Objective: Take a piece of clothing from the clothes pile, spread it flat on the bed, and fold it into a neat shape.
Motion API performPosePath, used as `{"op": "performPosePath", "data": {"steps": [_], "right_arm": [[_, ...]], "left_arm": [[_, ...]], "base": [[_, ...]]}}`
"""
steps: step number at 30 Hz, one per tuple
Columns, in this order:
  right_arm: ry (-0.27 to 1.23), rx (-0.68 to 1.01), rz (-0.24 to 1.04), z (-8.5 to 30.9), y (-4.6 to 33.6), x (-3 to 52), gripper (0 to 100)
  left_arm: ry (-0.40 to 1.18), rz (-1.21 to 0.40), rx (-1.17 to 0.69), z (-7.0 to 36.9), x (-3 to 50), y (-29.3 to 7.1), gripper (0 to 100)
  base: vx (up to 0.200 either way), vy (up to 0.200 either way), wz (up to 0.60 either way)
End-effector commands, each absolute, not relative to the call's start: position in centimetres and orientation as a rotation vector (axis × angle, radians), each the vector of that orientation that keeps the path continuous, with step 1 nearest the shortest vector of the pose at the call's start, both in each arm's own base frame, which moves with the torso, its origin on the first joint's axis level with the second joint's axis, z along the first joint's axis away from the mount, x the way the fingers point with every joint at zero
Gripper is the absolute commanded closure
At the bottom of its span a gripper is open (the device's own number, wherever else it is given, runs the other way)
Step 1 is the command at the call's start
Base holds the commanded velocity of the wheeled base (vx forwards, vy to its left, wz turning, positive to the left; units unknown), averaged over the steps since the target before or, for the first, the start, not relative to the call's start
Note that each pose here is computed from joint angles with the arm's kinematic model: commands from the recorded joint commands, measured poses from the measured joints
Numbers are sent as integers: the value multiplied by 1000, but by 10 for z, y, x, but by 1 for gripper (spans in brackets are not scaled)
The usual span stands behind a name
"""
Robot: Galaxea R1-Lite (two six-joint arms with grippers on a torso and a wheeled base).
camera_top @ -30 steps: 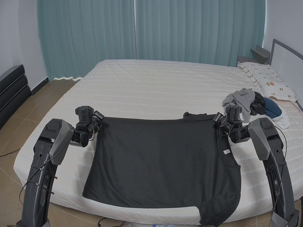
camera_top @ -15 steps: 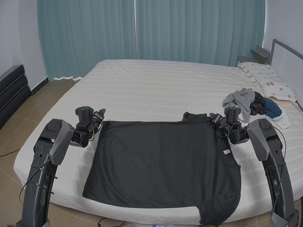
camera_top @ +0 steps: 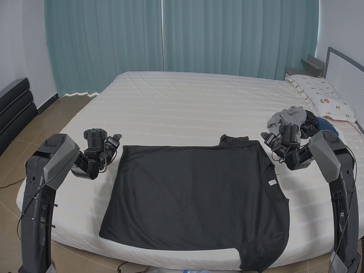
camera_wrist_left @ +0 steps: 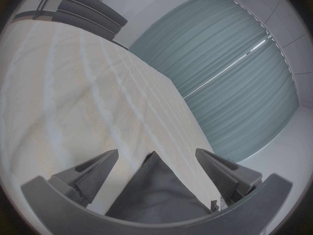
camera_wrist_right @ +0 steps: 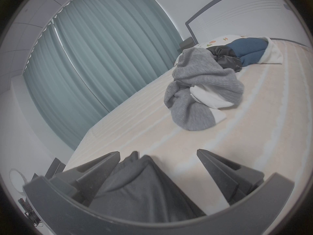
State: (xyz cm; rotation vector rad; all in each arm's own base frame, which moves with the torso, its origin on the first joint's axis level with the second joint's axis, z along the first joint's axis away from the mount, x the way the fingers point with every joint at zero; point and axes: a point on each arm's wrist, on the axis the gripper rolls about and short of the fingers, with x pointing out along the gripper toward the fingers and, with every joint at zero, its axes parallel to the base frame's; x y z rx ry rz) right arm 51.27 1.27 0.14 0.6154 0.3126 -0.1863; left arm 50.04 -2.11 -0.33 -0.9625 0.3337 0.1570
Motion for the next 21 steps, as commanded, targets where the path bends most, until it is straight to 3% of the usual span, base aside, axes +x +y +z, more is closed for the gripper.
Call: {"op": "performPosePath", "data": {"steps": [1,8,14,21], "right_arm": [[410,658,-93,66,21,403,0],[536,682,11,47,25,314,0],[592,698,-3,31,23,267,0],[644,784,61,22,22,235,0]], "left_arm": [[378,99,-991,64,421,-22,0],[513,65,-999,63,346,-25,0],[600,66,-985,48,295,-31,0],[676,89,-983,29,264,-33,0]], "base": [[0,0,0],[0,0,0],[0,0,0],[-200,0,0]]}}
